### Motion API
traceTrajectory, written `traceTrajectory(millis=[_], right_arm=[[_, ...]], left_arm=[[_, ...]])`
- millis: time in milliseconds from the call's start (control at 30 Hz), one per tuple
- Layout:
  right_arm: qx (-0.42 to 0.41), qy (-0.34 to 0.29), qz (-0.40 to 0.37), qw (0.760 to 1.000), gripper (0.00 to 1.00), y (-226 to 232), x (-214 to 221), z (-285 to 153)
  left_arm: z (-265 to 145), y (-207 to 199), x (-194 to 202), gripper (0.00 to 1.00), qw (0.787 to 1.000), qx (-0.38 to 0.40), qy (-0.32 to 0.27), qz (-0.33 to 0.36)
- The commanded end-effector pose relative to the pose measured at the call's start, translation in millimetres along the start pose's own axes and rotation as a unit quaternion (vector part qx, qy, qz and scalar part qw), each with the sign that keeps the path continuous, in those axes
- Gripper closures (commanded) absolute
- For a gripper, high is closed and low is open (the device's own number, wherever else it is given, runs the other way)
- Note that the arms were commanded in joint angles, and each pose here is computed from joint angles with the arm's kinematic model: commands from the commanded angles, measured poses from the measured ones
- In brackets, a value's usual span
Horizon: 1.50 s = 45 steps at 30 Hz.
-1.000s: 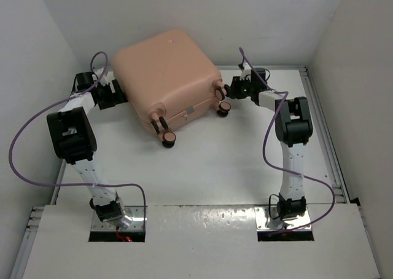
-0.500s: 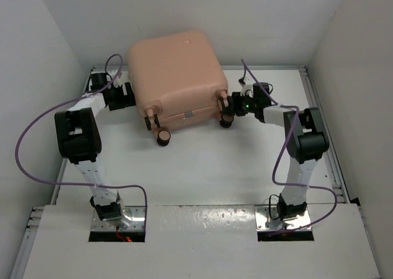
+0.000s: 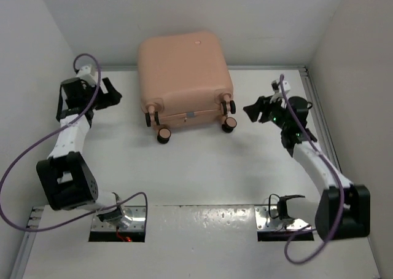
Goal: Pack the luggage
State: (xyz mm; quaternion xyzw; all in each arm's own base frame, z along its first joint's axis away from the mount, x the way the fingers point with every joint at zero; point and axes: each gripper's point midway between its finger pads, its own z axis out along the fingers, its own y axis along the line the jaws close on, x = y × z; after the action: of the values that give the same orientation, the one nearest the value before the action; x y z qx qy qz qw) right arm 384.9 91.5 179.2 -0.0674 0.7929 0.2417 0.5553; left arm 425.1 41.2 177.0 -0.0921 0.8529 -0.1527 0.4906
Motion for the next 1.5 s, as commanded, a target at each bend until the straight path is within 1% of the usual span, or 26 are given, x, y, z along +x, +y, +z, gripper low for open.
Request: traceTrajectory(millis=[0, 67, 100, 167, 200, 233, 267, 300, 367, 400, 433, 467, 500, 533, 567, 600, 700, 733, 800, 900, 933, 1033, 1133, 1233, 1367, 1467], right_arm=[[-0.059, -0.001, -0.079, 0.995, 0.44, 50, 19, -21], [-0.105, -0.015, -0.112, 0.988, 0.49, 100, 26, -22], [-0.116, 0.000, -0.119, 0.986, 0.49, 108, 45, -21], [-0.155, -0.011, -0.142, 0.978, 0.57, 146, 59, -12], [-0.151, -0.014, -0.174, 0.973, 0.59, 149, 67, -8], [-0.162, -0.051, -0.203, 0.964, 0.61, 168, 60, -6], [-0.179, -0.091, -0.266, 0.943, 0.61, 184, 64, -1], [-0.159, -0.160, -0.305, 0.925, 0.58, 189, 44, -3], [-0.182, -0.203, -0.307, 0.912, 0.47, 202, 44, -1], [-0.168, -0.235, -0.293, 0.911, 0.49, 207, 29, -2], [-0.154, -0.225, -0.303, 0.913, 0.45, 203, 39, 4], [-0.153, -0.231, -0.301, 0.913, 0.30, 211, 44, 4], [-0.120, -0.223, -0.294, 0.922, 0.13, 204, 55, 8], [-0.103, -0.205, -0.317, 0.920, 0.00, 188, 78, 4], [-0.112, -0.265, -0.315, 0.904, 0.02, 198, 65, -2], [-0.093, -0.231, -0.307, 0.919, 0.00, 189, 87, 5], [-0.103, -0.213, -0.320, 0.917, 0.00, 200, 107, 4], [-0.080, -0.218, -0.290, 0.928, 0.00, 198, 101, 8], [-0.094, -0.215, -0.310, 0.921, 0.00, 213, 109, 9], [-0.060, -0.225, -0.361, 0.903, 0.00, 222, 106, 15], [-0.025, -0.231, -0.383, 0.894, 0.00, 217, 97, 17], [0.044, -0.240, -0.320, 0.916, 0.00, 203, 76, 15], [0.082, -0.258, -0.279, 0.921, 0.00, 197, 55, 8], [0.075, -0.259, -0.289, 0.919, 0.00, 192, 52, 2], [0.023, -0.248, -0.235, 0.940, 0.00, 181, 65, -4], [0.042, -0.252, -0.189, 0.948, 0.00, 178, 59, -10]], left_arm=[[-41, -1, -77, 0.11, 0.988, -0.034, -0.112, 0.096], [-51, -11, -91, 0.10, 0.983, -0.030, -0.130, 0.124], [-50, -17, -91, 0.10, 0.982, -0.025, -0.128, 0.137], [-58, -31, -102, 0.10, 0.978, -0.015, -0.144, 0.152], [-57, -36, -100, 0.10, 0.978, -0.009, -0.143, 0.154], [-57, -46, -100, 0.10, 0.976, -0.002, -0.145, 0.160], [-61, -52, -103, 0.10, 0.975, -0.002, -0.152, 0.163], [-64, -58, -104, 0.10, 0.973, 0.003, -0.156, 0.171], [-66, -64, -96, 0.09, 0.969, 0.006, -0.154, 0.193], [-76, -68, -102, 0.07, 0.964, 0.006, -0.171, 0.205], [-77, -71, -98, 0.06, 0.961, 0.010, -0.176, 0.213], [-79, -71, -97, 0.06, 0.960, 0.009, -0.177, 0.218], [-79, -71, -97, 0.05, 0.960, 0.009, -0.177, 0.218], [-81, -70, -94, 0.05, 0.958, 0.008, -0.177, 0.225], [-81, -73, -88, 0.05, 0.959, 0.012, -0.174, 0.226], [-80, -70, -85, 0.05, 0.961, 0.008, -0.173, 0.217], [-79, -68, -78, 0.05, 0.965, 0.005, -0.165, 0.203], [-78, -67, -70, 0.05, 0.969, 0.006, -0.158, 0.190], [-81, -67, -67, 0.05, 0.970, 0.007, -0.160, 0.185], [-87, -66, -65, 0.05, 0.969, 0.000, -0.168, 0.180], [-90, -67, -67, 0.05, 0.968, 0.000, -0.172, 0.181], [-89, -67, -61, 0.05, 0.971, 0.003, -0.171, 0.168], [-88, -70, -62, 0.05, 0.972, 0.011, -0.176, 0.158], [-88, -73, -62, 0.05, 0.972, 0.019, -0.182, 0.151], [-86, -74, -65, 0.05, 0.972, 0.022, -0.187, 0.142], [-84, -73, -63, 0.05, 0.973, 0.022, -0.186, 0.137]])
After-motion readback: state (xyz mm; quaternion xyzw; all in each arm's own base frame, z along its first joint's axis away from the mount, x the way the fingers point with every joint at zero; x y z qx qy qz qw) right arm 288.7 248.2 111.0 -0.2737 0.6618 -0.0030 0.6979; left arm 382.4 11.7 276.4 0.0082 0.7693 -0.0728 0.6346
